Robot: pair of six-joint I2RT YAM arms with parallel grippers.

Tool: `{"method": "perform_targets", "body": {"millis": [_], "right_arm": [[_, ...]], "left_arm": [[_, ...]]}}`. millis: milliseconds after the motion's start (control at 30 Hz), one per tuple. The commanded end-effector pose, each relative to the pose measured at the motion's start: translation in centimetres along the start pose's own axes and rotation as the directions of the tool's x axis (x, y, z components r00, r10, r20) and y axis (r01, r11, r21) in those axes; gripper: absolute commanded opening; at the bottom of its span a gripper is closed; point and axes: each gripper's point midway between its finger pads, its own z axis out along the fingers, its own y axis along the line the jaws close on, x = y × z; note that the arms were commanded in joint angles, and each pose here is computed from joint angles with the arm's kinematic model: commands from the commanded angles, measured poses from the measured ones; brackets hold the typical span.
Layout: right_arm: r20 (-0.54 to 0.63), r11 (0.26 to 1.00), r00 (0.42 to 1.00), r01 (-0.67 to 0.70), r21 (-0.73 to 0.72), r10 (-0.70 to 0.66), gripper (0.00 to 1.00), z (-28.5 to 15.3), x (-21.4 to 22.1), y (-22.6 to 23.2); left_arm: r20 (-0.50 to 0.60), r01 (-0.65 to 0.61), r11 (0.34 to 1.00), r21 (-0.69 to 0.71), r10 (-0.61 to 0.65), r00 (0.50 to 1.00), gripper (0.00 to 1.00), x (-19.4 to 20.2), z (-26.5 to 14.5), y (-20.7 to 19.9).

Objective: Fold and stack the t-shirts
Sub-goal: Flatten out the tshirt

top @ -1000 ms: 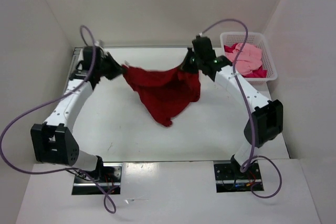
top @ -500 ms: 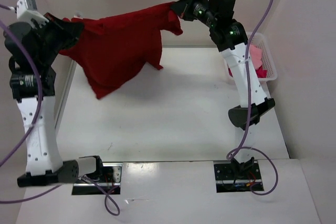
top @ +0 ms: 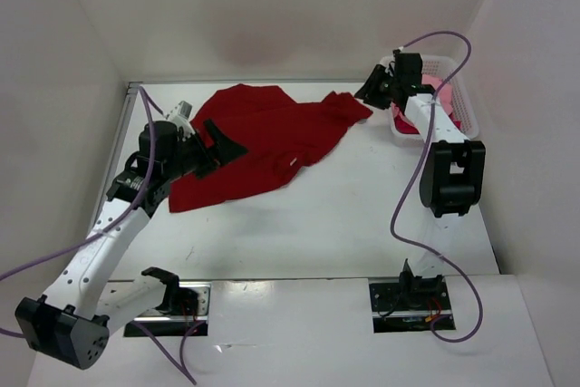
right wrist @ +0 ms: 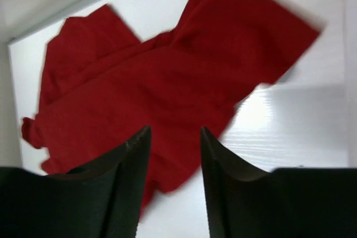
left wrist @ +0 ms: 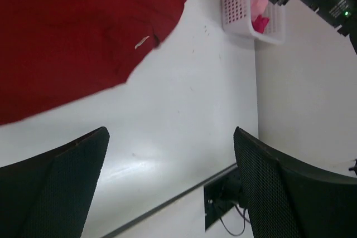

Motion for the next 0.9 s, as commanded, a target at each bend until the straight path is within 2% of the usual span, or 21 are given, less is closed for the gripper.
{"method": "perform_targets", "body": {"millis": [0,100,133,167,200,233,267,300,367,400,433,500,567,600,700,800,867], "right_arm": [[0.124,0.992,0.991,0.068,-0.107,-0.054,0.48,-2.9,-3.1,6.7],[0.062,0.994,0.995,0.083,-0.075,-0.079,0.48,-3.0,0.1,8.4],[0.011,0.993,0.996,0.091,-0.078,-0.09,0.33,-2.6,2.8,9.4],[-0.008,0.992,0.996,0.093,-0.09,-0.094,0.27,-3.0,4.1,10.2],[-0.068,0.992,0.993,0.088,-0.09,-0.094,0.16,-2.7,6.9,10.0],[-0.102,0.992,0.991,0.078,-0.094,-0.088,0.12,-2.7,8.7,10.4],[-0.139,0.988,0.984,0.091,-0.122,-0.108,0.09,-3.3,11.2,12.1],[-0.183,0.989,0.977,0.087,-0.117,-0.107,0.09,-3.2,14.0,11.5],[-0.248,0.983,0.962,0.077,-0.168,-0.117,0.09,-4.0,18.1,13.4],[-0.277,0.981,0.953,0.072,-0.179,-0.12,0.12,-4.5,20.0,13.5],[-0.295,0.981,0.949,0.059,-0.186,-0.113,0.23,-4.9,21.3,13.9],[-0.34,0.982,0.932,0.065,-0.178,-0.124,0.35,-5.3,24.7,13.8],[-0.357,0.991,0.931,0.03,-0.128,-0.074,0.47,-5.0,26.0,12.7],[-0.377,0.996,0.925,0.02,-0.088,-0.052,0.49,-4.9,27.1,11.4],[-0.365,1.0,0.931,-0.007,0.017,0.013,0.54,-4.2,28.2,8.7],[-0.357,0.999,0.933,-0.019,0.047,0.034,0.59,-3.6,28.7,7.8],[-0.396,0.997,0.917,-0.028,0.065,0.051,0.59,-2.8,29.9,7.3]], "left_arm": [[0.128,-0.05,0.998,0.031,0.046,0.991,0.99,-3.1,0.4,-1.4],[0.108,-0.069,0.995,-0.072,0.076,0.991,0.99,-3.5,3.0,1.3],[0.1,-0.076,0.993,-0.092,0.085,0.991,0.99,-3.7,3.7,2.1],[0.12,-0.088,0.99,-0.111,0.102,0.988,0.95,-5.0,4.0,2.7],[0.109,-0.065,0.984,-0.168,0.084,0.99,0.87,-5.5,5.4,4.6],[0.115,-0.062,0.977,-0.202,0.086,0.99,0.78,-6.3,5.9,5.7],[0.136,-0.055,0.967,-0.25,0.091,0.987,0.73,-7.7,6.0,7.5],[0.144,-0.033,0.954,-0.298,0.079,0.986,0.7,-8.9,7.0,9.0],[0.17,-0.011,0.913,-0.407,0.088,0.981,0.69,-10.7,8.1,12.8],[0.204,0.028,0.891,-0.453,0.073,0.976,0.69,-12.2,7.6,14.9],[0.209,0.07,0.887,-0.457,0.03,0.978,0.75,-12.4,7.6,16.1],[0.265,0.19,0.865,-0.464,-0.069,0.962,0.76,-13.5,7.1,20.1],[0.281,0.236,0.852,-0.467,-0.11,0.953,0.78,-13.6,7.0,22.3],[0.29,0.257,0.844,-0.472,-0.126,0.949,0.81,-13.7,6.9,23.0],[0.298,0.254,0.843,-0.474,-0.118,0.947,0.82,-14.3,7.2,23.6],[0.273,0.25,0.839,-0.484,-0.127,0.954,0.84,-14.3,8.7,24.9],[0.25,0.258,0.825,-0.503,-0.147,0.957,0.85,-14.1,9.7,26.0]]}}
